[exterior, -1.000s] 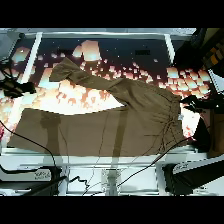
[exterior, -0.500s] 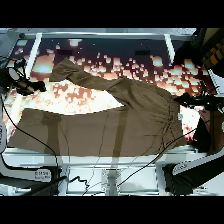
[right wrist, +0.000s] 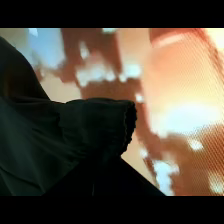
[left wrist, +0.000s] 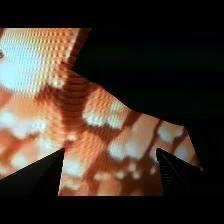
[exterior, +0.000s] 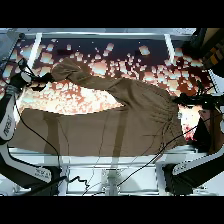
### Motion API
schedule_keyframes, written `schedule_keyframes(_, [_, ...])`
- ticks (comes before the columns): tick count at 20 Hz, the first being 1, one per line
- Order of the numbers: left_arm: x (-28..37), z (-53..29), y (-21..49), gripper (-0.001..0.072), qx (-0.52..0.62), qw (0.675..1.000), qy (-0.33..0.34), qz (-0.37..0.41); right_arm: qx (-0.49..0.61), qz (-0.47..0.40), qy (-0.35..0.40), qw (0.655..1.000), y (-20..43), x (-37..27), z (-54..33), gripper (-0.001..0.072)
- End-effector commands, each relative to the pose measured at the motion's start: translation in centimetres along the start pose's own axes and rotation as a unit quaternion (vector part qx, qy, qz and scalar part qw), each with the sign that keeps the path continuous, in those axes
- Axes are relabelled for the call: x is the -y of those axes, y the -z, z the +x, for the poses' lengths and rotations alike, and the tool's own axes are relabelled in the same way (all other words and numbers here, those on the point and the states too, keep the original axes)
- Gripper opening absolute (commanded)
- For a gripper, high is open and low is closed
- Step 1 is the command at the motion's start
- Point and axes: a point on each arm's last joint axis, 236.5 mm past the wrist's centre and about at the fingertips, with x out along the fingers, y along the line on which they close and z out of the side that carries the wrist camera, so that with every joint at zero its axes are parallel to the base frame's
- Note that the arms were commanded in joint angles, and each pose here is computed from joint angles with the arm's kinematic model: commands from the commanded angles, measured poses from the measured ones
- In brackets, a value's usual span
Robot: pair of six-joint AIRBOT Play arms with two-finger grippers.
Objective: Fold the clothes and pants, and hang the long-sleeved shirts on hangers.
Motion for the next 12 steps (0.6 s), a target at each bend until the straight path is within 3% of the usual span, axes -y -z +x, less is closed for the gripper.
schedule_keyframes(1, [0.0, 3.5, -0.8, 0.0604, 0.043, 0.993, 0.02, -0.109, -0.001, -0.002, 0.004, 1.0, 0.0, 0.2, 0.0, 0.004])
schedule_keyframes(4, [-0.8, 5.3, -1.1, 0.0591, 0.065, 0.989, 0.022, -0.127, -0.001, -0.002, 0.003, 1.0, 0.0, 0.2, 0.0, 0.004])
schedule_keyframes(7, [-1.6, 6.4, -1.4, 0.0497, 0.085, 0.988, 0.019, -0.13, -0.001, -0.002, 0.003, 1.0, 0.0, 0.2, 0.0, 0.004])
schedule_keyframes(10, [-1.4, 7.1, -2.4, 0.0495, 0.096, 0.984, 0.027, -0.151, 0.0, -0.002, 0.004, 1.0, 0.0, 0.2, 0.0, 0.004])
schedule_keyframes(11, [-1.2, 7.4, -2.9, 0.0466, 0.1, 0.983, 0.03, -0.15, 0.0, -0.001, 0.004, 1.0, 0.0, 0.2, 0.0, 0.004])
schedule_keyframes(12, [-1.0, 7.7, -3.4, 0.0369, 0.104, 0.983, 0.033, -0.149, 0.0, -0.001, 0.004, 1.0, 0.0, 0.2, 0.0, 0.004])
